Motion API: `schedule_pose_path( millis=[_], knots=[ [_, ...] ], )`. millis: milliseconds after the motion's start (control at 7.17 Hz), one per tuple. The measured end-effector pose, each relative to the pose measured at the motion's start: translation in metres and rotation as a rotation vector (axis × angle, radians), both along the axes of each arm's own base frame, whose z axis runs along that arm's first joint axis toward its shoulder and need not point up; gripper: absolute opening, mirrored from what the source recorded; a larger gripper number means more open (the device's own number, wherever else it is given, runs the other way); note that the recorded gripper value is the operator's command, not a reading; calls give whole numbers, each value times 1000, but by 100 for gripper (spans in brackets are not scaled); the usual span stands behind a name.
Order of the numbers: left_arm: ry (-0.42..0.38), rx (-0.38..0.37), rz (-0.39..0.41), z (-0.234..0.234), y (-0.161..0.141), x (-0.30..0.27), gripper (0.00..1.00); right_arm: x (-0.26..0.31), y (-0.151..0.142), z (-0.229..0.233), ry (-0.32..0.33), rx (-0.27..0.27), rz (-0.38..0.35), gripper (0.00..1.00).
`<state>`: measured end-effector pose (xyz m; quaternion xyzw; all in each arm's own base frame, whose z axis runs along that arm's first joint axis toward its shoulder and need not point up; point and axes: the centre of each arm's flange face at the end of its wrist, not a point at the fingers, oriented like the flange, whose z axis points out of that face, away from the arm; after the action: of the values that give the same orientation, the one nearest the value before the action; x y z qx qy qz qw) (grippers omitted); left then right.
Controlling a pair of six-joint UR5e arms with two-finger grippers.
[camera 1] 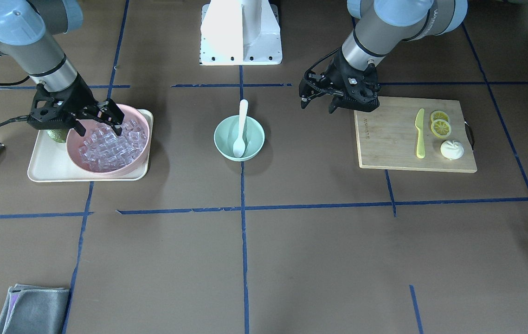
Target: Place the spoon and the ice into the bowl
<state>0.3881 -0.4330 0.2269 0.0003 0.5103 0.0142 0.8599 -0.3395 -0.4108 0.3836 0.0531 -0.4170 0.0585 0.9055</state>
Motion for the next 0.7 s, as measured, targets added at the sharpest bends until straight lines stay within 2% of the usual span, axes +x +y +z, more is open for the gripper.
schedule_pose_path(
  millis=[279,558,698],
  knots=[
    [-1,2,-1,1,0,1,77,-13,7,3,18,21,-9,93],
    [-1,1,0,0,1,1,77,-20,11,5,25,23,-19,91],
    [0,2,0,0,1,0,77,-22,12,6,26,23,-21,87]
  ],
)
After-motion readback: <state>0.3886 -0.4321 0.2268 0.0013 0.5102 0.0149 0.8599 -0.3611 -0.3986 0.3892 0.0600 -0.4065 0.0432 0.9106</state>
